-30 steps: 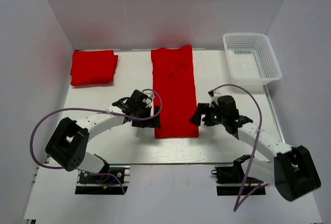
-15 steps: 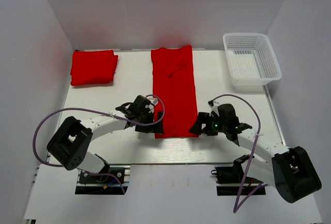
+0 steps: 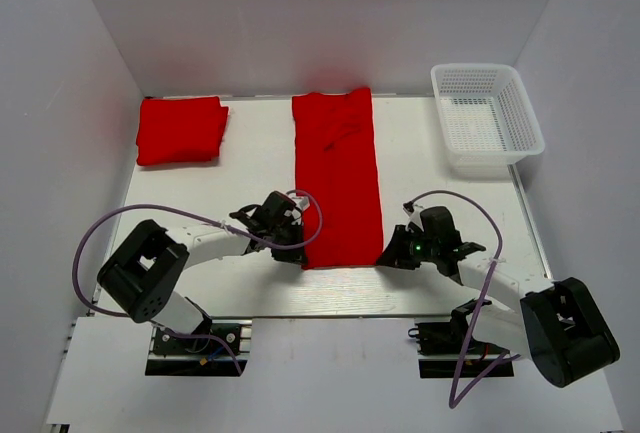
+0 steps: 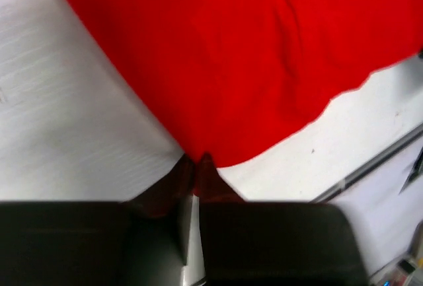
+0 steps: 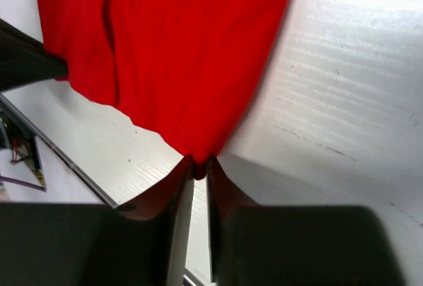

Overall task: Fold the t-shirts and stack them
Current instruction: Grab the bottom of the folded rectangular tshirt with both arms, then fold the folded rectangular tshirt in 1/3 of the way

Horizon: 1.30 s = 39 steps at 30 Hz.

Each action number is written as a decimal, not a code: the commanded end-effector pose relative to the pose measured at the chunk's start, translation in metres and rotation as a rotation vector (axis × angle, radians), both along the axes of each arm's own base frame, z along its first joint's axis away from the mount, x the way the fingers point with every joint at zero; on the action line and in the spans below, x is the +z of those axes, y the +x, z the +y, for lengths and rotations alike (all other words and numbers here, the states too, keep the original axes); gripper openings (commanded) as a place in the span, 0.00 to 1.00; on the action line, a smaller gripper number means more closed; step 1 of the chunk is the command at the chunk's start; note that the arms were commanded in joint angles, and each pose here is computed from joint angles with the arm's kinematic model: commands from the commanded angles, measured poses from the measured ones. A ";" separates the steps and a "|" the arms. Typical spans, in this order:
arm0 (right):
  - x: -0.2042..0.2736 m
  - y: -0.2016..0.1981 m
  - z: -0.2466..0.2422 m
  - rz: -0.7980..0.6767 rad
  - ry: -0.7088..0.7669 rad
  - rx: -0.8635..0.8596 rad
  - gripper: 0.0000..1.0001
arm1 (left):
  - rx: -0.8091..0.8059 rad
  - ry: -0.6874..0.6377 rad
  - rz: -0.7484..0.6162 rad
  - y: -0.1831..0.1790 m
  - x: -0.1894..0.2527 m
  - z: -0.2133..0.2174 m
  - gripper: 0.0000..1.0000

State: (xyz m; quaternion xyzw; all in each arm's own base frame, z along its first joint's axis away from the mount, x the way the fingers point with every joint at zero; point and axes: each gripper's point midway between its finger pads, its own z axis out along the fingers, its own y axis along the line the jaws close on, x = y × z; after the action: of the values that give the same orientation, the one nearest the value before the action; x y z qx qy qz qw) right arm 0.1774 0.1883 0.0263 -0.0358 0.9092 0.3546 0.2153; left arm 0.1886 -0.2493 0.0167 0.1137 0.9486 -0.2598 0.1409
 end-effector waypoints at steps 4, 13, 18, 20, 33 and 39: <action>0.007 0.001 0.004 -0.037 0.022 0.023 0.04 | 0.016 0.026 0.029 -0.008 -0.011 0.007 0.00; 0.037 0.011 0.010 -0.138 0.058 0.048 0.00 | -0.001 -0.077 -0.046 0.001 0.038 -0.012 0.00; 0.045 0.030 0.008 -0.187 0.018 0.029 0.00 | 0.001 -0.139 -0.101 0.030 0.063 -0.031 0.00; 0.053 0.046 0.012 -0.212 0.020 0.014 0.00 | 0.057 -0.083 -0.112 0.046 0.063 -0.027 0.00; 0.092 0.162 0.022 -0.320 -0.068 -0.107 0.00 | 0.229 -0.017 -0.103 0.162 0.085 -0.017 0.00; 0.111 0.212 0.024 -0.362 -0.058 -0.132 0.00 | 0.281 -0.028 -0.189 0.209 0.099 -0.006 0.00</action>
State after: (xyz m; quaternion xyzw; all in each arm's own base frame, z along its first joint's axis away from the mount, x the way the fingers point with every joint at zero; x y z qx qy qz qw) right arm 0.3596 0.2129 0.1146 -0.0385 0.8820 0.3029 0.3588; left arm 0.3731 -0.2548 0.0908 -0.0028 0.9463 -0.2329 0.2242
